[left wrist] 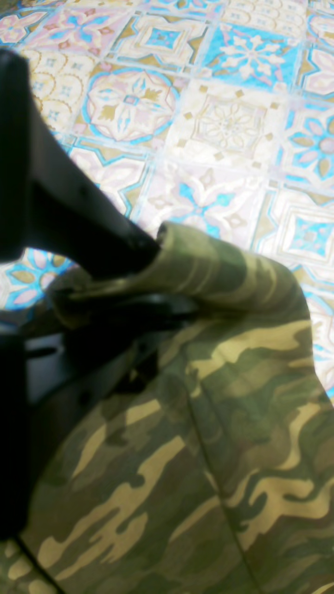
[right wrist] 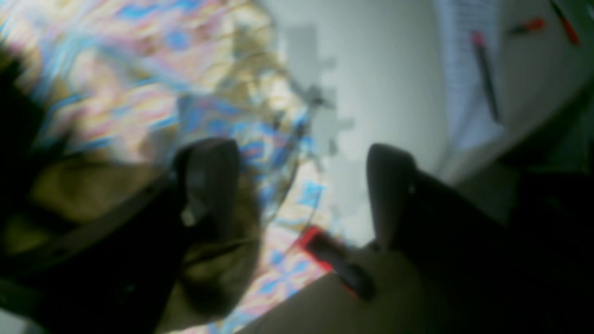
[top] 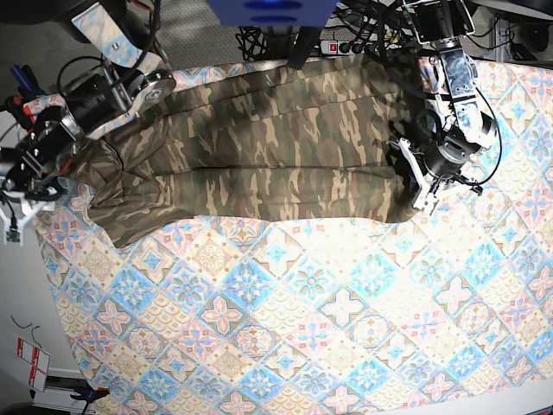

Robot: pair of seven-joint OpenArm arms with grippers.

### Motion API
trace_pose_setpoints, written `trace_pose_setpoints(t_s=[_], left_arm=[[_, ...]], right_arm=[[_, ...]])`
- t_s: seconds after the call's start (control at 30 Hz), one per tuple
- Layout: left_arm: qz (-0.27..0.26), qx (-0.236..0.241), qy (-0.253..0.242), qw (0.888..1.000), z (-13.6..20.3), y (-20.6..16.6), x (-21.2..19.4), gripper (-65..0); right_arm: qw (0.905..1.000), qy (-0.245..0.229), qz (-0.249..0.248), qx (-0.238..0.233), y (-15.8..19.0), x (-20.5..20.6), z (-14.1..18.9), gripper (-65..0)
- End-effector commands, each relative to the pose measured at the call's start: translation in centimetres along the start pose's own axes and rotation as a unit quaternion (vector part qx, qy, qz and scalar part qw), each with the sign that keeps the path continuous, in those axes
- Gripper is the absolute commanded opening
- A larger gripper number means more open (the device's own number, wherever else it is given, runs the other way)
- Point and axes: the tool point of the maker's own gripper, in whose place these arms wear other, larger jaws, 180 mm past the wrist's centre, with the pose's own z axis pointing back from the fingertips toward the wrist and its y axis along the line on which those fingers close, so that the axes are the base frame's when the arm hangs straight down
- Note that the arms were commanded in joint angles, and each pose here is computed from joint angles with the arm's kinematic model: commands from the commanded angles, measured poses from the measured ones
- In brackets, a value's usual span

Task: Fold the T-shirt properly
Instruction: 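Pull the collar end with the right gripper to straighten the strip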

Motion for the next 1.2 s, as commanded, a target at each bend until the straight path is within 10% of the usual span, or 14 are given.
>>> trace_pose_setpoints(t_s=[0.0,0.53,1.17], left_arm=[[-0.001,0.007,-0.024,1.0,0.2,0.5,1.4,-65.0],[-0.043,0.0,-0.006,0.999,-0.4,-0.8,1.5,-65.0],[-0.043,0.0,-0.006,0.999,-0.4,-0.8,1.5,-65.0]], right_arm=[[0.9997,0.001,-0.005,-0.024,-1.8,0.8,0.6,-22.5],[0.9901,0.078,-0.075,0.089,1.3,0.2,1.6,-22.5],[0.9746,-0.01,-0.101,0.2,5.6,4.4,2.5,-22.5]])
